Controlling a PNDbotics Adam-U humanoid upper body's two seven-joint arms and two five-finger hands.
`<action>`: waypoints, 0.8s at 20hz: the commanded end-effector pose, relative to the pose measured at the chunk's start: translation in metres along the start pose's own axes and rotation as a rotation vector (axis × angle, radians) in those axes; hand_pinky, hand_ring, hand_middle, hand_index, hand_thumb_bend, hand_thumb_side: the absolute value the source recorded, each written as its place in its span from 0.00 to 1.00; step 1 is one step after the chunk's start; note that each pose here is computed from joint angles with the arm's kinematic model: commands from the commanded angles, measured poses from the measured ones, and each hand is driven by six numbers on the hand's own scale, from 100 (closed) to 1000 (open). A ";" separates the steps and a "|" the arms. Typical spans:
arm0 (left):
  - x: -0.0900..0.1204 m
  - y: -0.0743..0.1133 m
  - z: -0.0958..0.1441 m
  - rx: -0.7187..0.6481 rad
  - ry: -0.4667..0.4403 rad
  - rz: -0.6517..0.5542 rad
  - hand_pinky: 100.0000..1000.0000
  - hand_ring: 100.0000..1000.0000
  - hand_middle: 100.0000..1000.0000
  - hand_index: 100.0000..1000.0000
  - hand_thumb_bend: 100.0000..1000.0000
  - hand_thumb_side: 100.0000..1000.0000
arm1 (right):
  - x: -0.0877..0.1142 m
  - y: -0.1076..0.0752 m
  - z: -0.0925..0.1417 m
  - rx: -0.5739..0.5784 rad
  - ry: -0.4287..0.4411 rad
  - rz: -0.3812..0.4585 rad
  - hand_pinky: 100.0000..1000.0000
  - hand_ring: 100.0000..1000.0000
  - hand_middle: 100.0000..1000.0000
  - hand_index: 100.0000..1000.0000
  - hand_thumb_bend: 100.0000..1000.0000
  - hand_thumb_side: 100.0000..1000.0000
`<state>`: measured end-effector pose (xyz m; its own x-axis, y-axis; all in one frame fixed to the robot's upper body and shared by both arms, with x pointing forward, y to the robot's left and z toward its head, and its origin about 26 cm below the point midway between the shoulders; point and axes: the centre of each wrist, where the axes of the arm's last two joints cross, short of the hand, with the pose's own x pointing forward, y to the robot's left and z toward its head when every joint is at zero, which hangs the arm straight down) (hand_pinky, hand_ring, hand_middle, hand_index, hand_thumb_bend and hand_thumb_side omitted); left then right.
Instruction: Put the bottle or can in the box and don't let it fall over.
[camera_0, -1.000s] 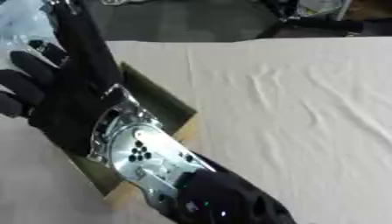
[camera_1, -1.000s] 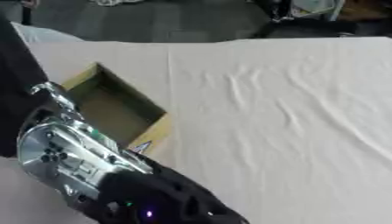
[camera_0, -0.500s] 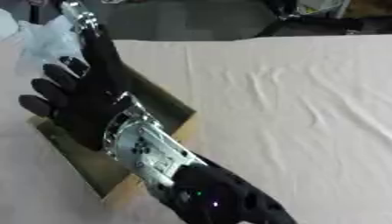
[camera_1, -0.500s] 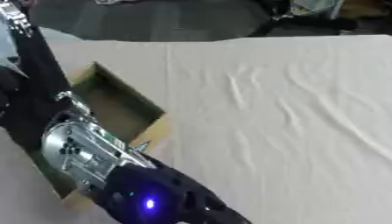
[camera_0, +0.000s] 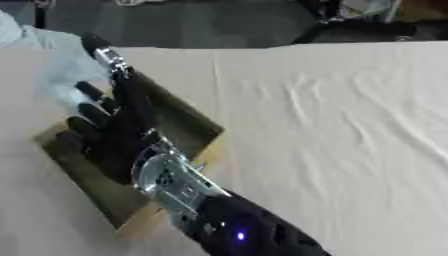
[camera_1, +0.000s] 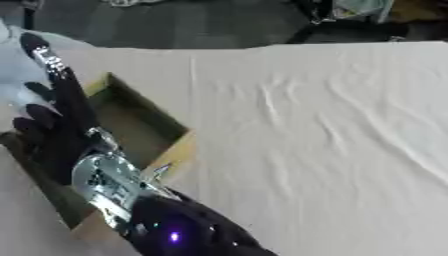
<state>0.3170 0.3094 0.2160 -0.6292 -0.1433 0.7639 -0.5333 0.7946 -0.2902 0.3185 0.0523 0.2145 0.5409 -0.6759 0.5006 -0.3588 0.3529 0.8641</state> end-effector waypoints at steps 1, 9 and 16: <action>0.009 0.002 -0.006 -0.003 -0.038 -0.003 0.73 0.79 0.72 0.89 0.12 0.85 | -0.005 0.001 -0.002 0.010 0.009 -0.018 0.00 0.00 0.00 0.87 0.38 0.37; 0.009 0.008 -0.007 0.003 -0.043 -0.030 0.73 0.79 0.72 0.89 0.12 0.85 | 0.020 -0.018 0.007 -0.022 -0.064 -0.006 0.00 0.00 0.00 0.86 0.40 0.36; 0.008 0.014 -0.007 0.007 -0.049 -0.055 0.73 0.79 0.72 0.89 0.12 0.84 | 0.061 -0.012 0.035 -0.003 -0.161 0.049 0.00 0.00 0.00 0.85 0.44 0.36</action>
<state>0.3130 0.3178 0.2111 -0.6053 -0.1782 0.7758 -0.5653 0.7825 -0.2613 0.3326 -0.0082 0.2189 0.4228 -0.7443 0.5169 -0.3433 0.3963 0.8515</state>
